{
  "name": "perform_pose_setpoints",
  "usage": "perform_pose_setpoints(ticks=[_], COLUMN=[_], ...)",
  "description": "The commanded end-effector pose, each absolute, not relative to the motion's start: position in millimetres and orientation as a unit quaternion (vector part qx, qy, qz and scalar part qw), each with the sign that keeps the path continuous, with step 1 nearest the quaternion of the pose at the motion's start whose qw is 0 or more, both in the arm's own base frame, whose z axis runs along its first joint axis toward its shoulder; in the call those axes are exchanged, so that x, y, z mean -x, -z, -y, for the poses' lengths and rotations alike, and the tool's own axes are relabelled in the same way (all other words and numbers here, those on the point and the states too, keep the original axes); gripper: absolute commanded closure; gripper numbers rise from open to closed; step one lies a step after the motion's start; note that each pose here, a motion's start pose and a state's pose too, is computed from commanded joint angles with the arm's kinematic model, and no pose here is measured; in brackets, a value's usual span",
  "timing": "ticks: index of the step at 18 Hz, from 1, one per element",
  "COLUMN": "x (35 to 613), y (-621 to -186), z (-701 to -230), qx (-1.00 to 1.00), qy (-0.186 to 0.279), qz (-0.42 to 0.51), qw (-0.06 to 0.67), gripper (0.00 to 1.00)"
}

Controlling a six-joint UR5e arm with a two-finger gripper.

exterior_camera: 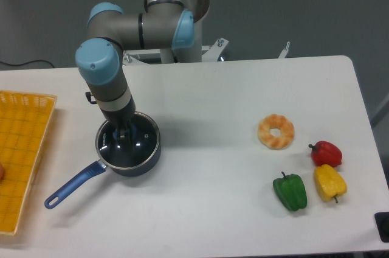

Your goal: Open the lid

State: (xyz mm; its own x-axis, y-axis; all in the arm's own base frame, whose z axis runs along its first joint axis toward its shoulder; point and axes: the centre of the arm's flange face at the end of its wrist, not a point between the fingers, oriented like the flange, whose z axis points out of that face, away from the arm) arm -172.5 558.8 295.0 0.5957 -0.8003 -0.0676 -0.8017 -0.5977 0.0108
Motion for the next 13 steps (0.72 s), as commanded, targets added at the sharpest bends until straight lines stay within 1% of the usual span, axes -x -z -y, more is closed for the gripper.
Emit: perform_pose_setpoints(ticks=[13], x=[161], y=[-283], z=[-560], qx=[0.89], qy=[-0.022], qz=[-0.456], qw=[-0.003], gripper=[0.0])
